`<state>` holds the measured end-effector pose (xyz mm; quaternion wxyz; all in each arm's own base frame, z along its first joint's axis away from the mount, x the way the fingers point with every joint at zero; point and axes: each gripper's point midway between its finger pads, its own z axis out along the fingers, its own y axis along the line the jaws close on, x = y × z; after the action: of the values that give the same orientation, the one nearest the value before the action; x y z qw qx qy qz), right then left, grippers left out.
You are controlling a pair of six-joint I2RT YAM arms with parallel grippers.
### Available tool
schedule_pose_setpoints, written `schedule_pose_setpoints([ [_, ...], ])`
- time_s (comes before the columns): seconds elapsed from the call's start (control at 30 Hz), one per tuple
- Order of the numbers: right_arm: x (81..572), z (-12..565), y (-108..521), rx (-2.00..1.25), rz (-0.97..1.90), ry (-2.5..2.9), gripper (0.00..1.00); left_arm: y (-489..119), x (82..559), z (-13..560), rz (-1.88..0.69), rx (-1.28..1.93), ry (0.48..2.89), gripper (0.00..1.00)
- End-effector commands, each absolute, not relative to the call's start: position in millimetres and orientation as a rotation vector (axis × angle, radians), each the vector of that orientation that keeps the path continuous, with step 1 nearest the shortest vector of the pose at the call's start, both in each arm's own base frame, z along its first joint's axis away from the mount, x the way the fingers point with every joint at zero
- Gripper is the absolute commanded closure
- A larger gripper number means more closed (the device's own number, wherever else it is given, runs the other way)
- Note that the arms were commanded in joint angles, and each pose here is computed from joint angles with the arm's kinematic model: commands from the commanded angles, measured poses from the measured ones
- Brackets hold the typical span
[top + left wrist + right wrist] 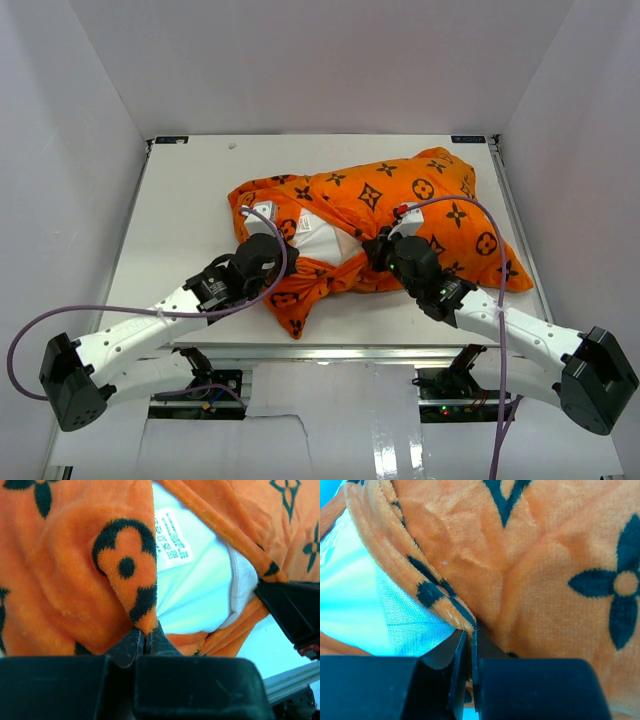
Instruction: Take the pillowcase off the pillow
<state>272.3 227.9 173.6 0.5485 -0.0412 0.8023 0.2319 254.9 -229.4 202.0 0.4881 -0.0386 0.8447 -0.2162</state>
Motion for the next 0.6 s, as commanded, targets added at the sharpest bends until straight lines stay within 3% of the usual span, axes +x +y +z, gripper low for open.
schedule_pose_setpoints([
  [0.0, 289.3, 172.4, 202.7, -0.03, 0.432, 1.889, 0.92, -204.0, 256.4, 199.7, -0.446, -0.085, 2.019, 1.0],
  [0.03, 289.6, 176.1, 206.2, -0.035, 0.454, 1.876, 0.92, -214.7, 255.9, 205.4, -0.5, -0.052, 2.016, 0.97],
  [0.07, 288.1, 177.6, 209.5, -0.046, 0.475, 1.873, 0.92, -219.2, 256.4, 208.2, -0.513, -0.039, 2.019, 0.82],
  [0.1, 286.4, 179.9, 214.1, -0.06, 0.504, 1.871, 0.92, -221.9, 258.2, 200.2, -0.48, -0.011, 2.053, 0.57],
  [0.13, 284.1, 181.7, 217.1, -0.071, 0.526, 1.87, 0.92, -225.4, 262.4, 210.8, -0.481, -0.02, 2.046, 0.48],
  [0.33, 278.8, 187.4, 216.5, -0.075, 0.548, 1.851, 0.92, -232.7, 277.5, 200.2, -0.372, -0.02, 2.111, 0.45],
  [0.43, 276.8, 186.7, 215.2, -0.076, 0.55, 1.849, 0.92, -241.0, 281.0, 193.5, -0.371, -0.008, 2.136, 0.49],
  [0.5, 276.0, 187.7, 214.3, -0.078, 0.55, 1.846, 0.92, -246.7, 282.1, 190.2, -0.367, 0.009, 2.162, 0.71],
  [0.53, 276.5, 188.7, 213.4, -0.073, 0.545, 1.844, 0.92, -247.8, 281.2, 190.6, -0.376, 0.001, 2.169, 1.0],
  [0.57, 278.3, 190.6, 211.3, -0.065, 0.531, 1.838, 0.92, -249.7, 278.1, 198.3, -0.407, 0.001, 2.167, 1.0],
])
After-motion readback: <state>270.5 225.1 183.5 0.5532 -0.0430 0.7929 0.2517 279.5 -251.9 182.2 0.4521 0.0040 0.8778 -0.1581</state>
